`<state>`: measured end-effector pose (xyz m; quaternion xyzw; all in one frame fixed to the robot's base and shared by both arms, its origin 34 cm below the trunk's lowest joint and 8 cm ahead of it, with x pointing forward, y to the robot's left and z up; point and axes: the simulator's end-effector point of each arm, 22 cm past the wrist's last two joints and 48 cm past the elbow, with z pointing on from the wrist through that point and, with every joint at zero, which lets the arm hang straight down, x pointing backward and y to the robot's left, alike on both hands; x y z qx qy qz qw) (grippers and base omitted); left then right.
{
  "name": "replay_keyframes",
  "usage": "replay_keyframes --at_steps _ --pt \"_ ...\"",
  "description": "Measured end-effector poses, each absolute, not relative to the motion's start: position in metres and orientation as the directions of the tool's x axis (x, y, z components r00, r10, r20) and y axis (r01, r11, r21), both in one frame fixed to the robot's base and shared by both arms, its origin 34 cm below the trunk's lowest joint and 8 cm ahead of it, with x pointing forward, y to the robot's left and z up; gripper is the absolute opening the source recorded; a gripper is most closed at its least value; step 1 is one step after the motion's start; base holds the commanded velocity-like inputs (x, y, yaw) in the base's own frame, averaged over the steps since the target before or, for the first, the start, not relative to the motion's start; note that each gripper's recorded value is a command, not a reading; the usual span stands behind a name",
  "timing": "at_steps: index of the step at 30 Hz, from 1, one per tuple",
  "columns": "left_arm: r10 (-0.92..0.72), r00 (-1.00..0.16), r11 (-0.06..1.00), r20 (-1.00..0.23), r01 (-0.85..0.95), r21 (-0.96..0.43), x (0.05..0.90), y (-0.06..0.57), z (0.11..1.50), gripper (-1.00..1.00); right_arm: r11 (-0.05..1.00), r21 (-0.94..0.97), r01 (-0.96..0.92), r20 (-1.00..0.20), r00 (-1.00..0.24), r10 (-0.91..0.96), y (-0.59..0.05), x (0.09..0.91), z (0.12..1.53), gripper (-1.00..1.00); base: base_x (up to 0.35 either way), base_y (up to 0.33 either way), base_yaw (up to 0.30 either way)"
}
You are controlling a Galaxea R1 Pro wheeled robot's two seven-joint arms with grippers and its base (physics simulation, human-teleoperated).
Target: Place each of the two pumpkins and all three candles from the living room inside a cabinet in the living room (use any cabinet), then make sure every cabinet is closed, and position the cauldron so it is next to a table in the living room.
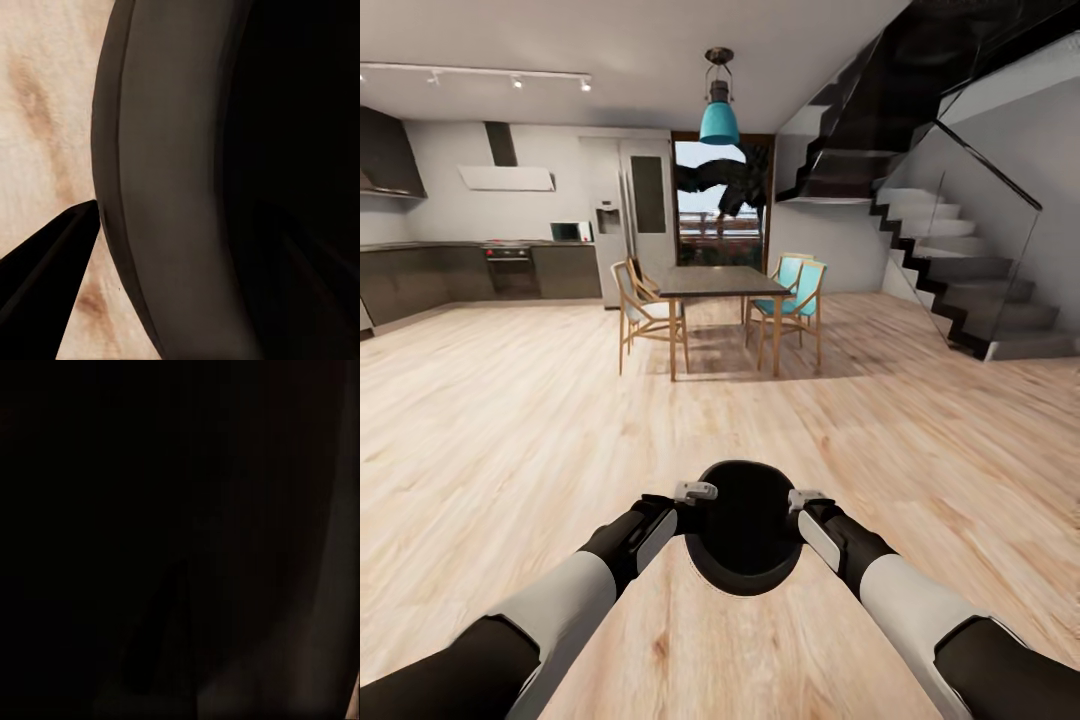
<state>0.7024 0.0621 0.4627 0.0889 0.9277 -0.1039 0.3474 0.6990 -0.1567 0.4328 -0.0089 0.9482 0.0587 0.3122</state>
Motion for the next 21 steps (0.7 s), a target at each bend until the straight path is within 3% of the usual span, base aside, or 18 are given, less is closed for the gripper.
replay_keyframes --at_steps 8,21 --pt "0.092 -0.742 0.963 -0.664 0.237 -0.132 0.7025 0.0621 0.4624 -1.00 0.993 0.105 -0.054 -0.593 -0.805 0.019 -0.1567 0.6992 0.4328 -1.00 0.235 0.000 -0.267" --pt "0.093 -0.743 0.962 -0.663 0.238 -0.132 0.7024 0.0618 0.4619 -1.00 0.993 0.105 -0.054 -0.593 -0.805 0.019 -0.1569 0.6990 0.4322 -1.00 0.014 0.000 -0.267"
